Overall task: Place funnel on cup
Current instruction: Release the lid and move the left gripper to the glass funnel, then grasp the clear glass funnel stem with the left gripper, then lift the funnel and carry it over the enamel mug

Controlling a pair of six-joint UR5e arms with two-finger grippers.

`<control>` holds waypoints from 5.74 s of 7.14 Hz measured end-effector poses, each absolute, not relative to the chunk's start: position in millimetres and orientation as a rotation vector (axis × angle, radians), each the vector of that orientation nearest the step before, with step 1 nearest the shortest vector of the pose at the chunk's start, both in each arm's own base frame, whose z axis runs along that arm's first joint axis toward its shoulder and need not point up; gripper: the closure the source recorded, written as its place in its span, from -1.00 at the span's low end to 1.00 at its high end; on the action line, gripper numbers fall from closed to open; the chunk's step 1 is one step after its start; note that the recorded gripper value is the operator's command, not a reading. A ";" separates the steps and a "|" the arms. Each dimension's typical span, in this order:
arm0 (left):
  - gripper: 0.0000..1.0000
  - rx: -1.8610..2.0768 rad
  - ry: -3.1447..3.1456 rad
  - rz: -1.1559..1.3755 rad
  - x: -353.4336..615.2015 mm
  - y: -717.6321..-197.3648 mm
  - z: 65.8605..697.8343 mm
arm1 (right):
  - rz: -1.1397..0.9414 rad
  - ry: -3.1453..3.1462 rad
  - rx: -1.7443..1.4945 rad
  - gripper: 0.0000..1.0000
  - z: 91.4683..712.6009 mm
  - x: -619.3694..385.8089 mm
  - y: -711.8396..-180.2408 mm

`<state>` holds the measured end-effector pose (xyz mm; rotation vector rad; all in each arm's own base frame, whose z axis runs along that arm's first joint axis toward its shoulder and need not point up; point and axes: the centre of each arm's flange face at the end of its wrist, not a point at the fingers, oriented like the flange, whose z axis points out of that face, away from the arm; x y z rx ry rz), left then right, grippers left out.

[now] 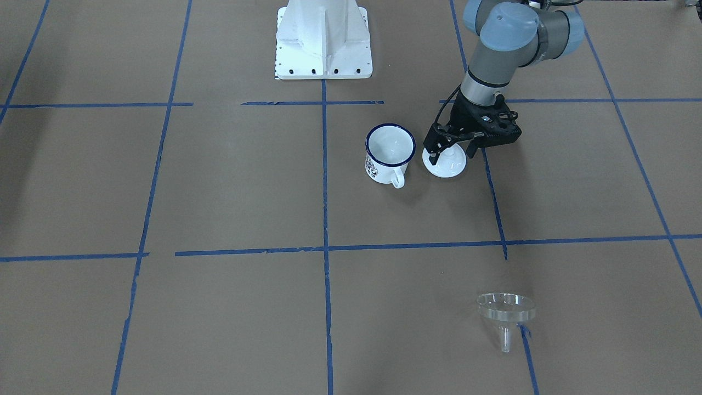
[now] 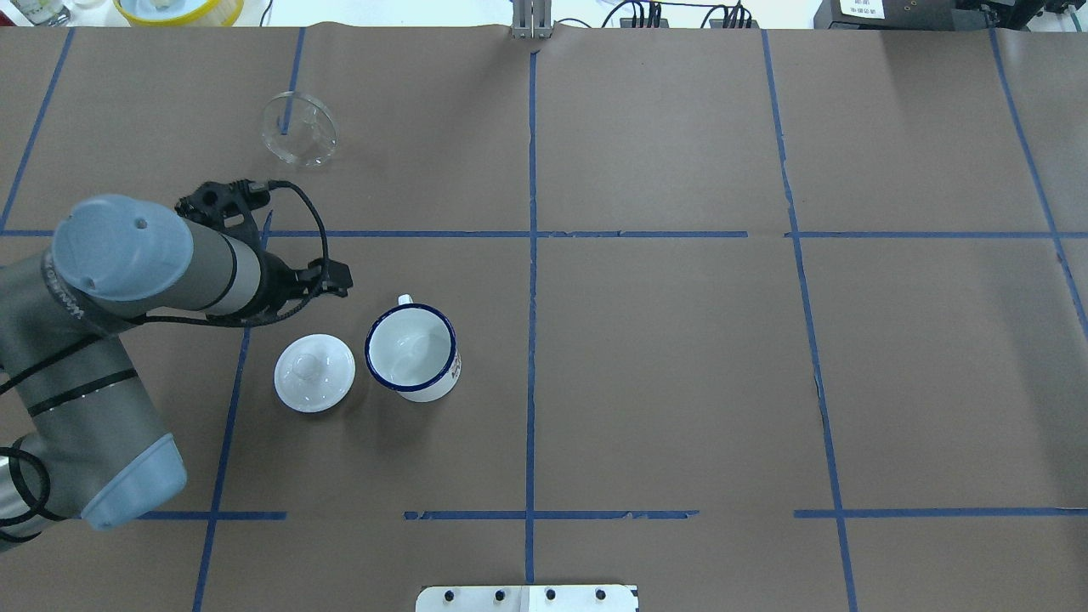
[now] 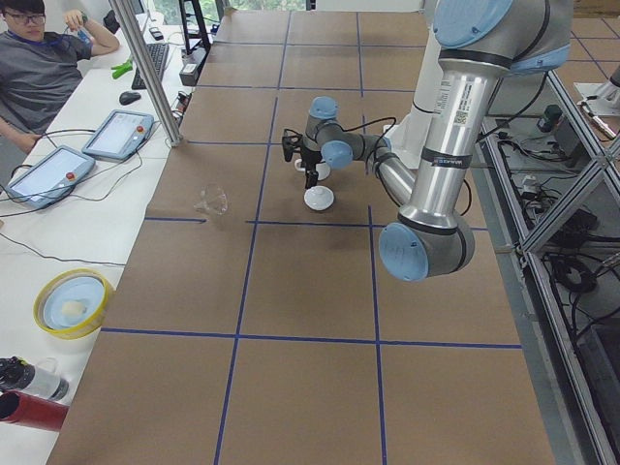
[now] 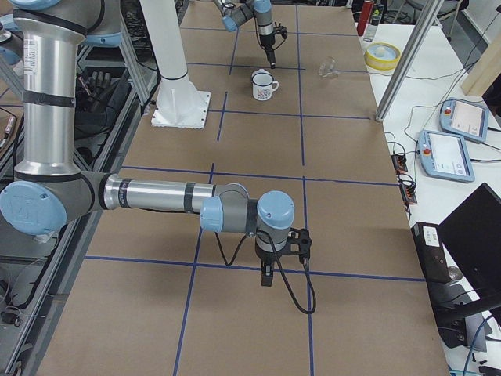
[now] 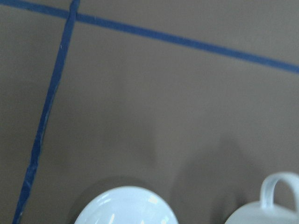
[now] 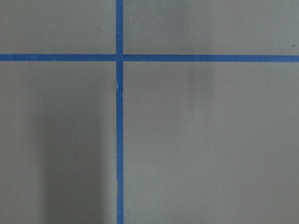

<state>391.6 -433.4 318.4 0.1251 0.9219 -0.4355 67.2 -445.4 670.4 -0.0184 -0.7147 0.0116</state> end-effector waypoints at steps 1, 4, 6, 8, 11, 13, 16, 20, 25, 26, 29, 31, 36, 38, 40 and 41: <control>-1.00 0.132 0.979 -0.610 376.1 -450.7 308.1 | 0.012 -0.715 -0.018 -1.00 670.4 67.2 -445.4; -1.00 0.095 1.134 -1.127 381.0 -500.4 314.7 | 0.011 -0.715 -0.018 -1.00 670.0 67.2 -445.4; -1.00 0.072 1.212 -1.428 412.3 -546.5 346.3 | 0.011 -0.715 -0.018 -1.00 670.0 67.2 -445.4; -1.00 0.096 1.271 -1.622 412.2 -575.4 376.4 | 0.011 -0.715 -0.018 -1.00 670.0 67.2 -445.4; -0.91 0.142 1.237 -1.701 407.6 -617.1 408.6 | 0.011 -0.715 -0.018 -1.00 670.0 67.2 -445.4; -0.67 0.167 1.249 -1.666 410.2 -627.4 417.3 | 0.011 -0.715 -0.018 -1.00 670.0 67.2 -445.4; 0.41 0.180 1.259 -1.629 408.3 -631.8 419.5 | 0.011 -0.715 -0.018 -1.00 670.0 67.2 -445.4; 1.00 0.160 1.292 -1.631 388.4 -644.8 412.7 | 0.011 -0.715 -0.018 -1.00 670.0 67.2 -445.4; 1.00 0.168 1.387 -1.611 353.6 -653.7 367.3 | 0.011 -0.715 -0.018 -1.00 670.0 67.1 -445.4; 1.00 0.154 1.440 -1.534 338.7 -646.4 332.2 | 0.011 -0.715 -0.018 -1.00 670.0 67.2 -445.4; 1.00 0.098 1.365 -1.269 304.8 -590.8 219.3 | 0.011 -0.715 -0.018 -1.00 670.0 67.2 -445.4; 1.00 0.026 1.231 -1.155 285.3 -546.3 148.4 | 0.011 -0.715 -0.018 -1.00 670.0 67.2 -445.4; 1.00 -0.198 0.728 -0.773 339.5 -483.3 44.8 | 0.011 -0.715 -0.018 -1.00 670.0 67.2 -445.4; 1.00 -0.252 0.631 -0.619 390.5 -475.3 57.8 | 0.011 -0.715 -0.018 -1.00 670.0 67.2 -445.4; 1.00 -0.271 0.640 -0.526 442.4 -457.6 94.0 | 0.011 -0.715 -0.018 -1.00 670.0 67.1 -445.4; 1.00 -0.279 0.638 -0.501 461.6 -450.9 114.9 | 0.011 -0.715 -0.018 -1.00 670.0 67.2 -445.4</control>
